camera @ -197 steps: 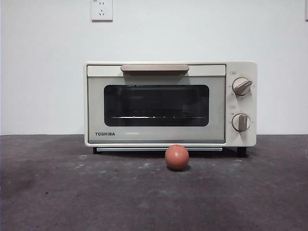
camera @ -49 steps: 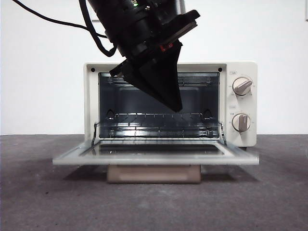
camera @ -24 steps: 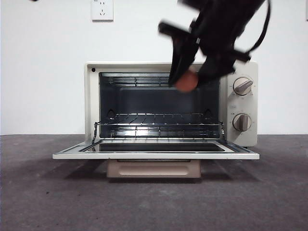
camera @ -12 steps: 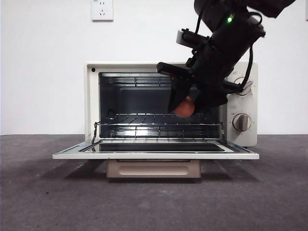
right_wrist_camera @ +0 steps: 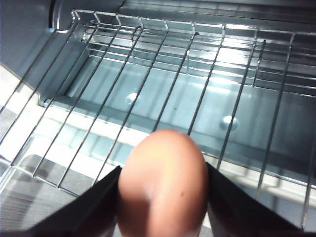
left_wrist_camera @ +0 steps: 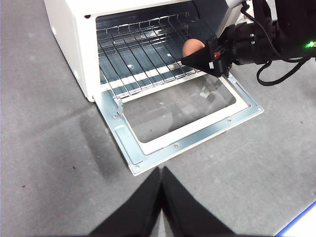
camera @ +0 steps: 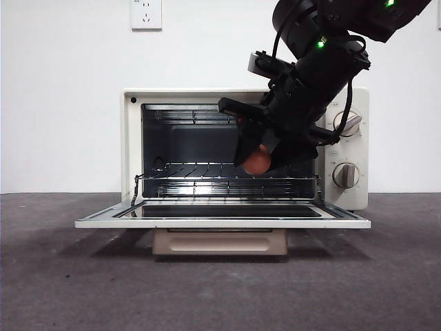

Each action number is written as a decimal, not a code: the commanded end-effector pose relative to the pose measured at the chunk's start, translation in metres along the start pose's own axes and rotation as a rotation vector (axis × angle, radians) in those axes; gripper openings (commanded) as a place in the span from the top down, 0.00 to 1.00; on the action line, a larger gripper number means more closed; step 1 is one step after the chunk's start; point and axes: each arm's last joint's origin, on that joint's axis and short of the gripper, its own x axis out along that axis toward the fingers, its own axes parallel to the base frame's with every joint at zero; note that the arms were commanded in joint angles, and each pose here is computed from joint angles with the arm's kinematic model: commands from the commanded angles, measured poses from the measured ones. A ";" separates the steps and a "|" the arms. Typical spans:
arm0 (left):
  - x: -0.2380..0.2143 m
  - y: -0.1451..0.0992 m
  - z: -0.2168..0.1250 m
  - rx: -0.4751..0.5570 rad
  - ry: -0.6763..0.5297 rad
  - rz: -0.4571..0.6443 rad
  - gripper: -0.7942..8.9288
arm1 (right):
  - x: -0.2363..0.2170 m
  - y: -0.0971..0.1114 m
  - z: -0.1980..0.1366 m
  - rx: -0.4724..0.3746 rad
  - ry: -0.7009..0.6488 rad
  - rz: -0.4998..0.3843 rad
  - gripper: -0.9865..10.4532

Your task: Eggoven

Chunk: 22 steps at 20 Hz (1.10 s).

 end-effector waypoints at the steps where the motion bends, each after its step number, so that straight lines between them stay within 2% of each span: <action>1: -0.001 -0.001 0.003 0.002 -0.010 -0.004 0.91 | 0.006 0.003 0.000 0.006 0.000 0.007 0.71; 5: -0.001 -0.001 0.003 0.002 -0.010 -0.004 0.91 | 0.006 0.003 0.000 0.006 -0.004 -0.008 0.67; 16: -0.001 -0.001 0.003 0.004 -0.010 -0.004 0.91 | 0.005 0.004 0.000 0.005 -0.003 -0.007 0.66; 22: -0.001 -0.001 0.003 0.004 -0.010 -0.004 0.91 | -0.006 0.007 0.009 0.004 -0.044 0.000 0.64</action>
